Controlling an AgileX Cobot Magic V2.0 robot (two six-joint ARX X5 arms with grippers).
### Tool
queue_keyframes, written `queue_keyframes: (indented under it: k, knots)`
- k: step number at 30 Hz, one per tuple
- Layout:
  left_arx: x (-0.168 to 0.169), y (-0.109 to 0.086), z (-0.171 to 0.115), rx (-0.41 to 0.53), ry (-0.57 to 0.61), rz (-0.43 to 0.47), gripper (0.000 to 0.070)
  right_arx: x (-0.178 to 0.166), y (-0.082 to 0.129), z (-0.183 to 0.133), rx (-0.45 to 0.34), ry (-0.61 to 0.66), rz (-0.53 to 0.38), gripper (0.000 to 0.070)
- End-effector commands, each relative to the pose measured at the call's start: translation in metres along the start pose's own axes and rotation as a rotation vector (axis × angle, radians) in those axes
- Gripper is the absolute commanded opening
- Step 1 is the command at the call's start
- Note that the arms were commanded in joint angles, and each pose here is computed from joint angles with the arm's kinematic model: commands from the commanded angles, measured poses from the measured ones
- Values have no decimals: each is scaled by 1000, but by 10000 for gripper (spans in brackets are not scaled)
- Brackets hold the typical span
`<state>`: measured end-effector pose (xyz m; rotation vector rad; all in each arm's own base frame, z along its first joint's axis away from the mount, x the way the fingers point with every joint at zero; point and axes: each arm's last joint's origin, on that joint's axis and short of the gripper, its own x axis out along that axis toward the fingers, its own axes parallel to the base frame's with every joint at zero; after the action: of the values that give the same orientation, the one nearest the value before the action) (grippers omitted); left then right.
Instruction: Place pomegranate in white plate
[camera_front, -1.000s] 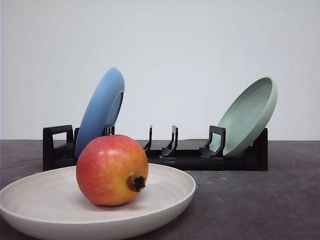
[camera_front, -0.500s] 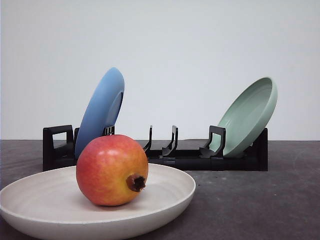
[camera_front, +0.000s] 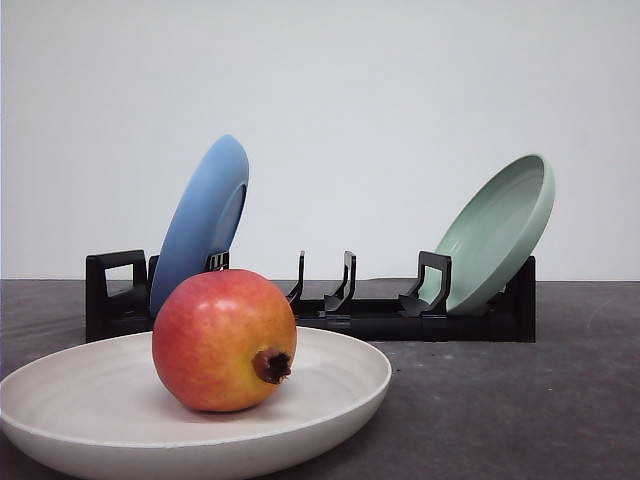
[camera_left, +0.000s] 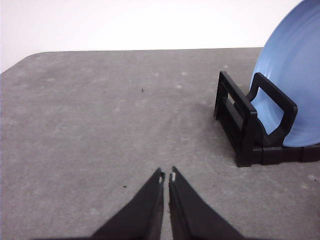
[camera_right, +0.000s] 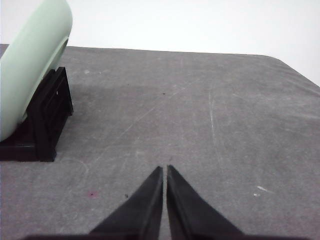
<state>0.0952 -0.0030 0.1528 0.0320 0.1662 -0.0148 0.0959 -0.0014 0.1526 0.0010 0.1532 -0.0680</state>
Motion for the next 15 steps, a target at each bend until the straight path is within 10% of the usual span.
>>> queue_keyframes:
  k: [1, 15]
  knots:
    - [1, 0, -3, 8, 13, 2, 0, 0, 0, 0, 12, -7, -4, 7]
    - [1, 0, -3, 8, 12, 2, 0, 0, 0, 0, 12, -7, -4, 8]
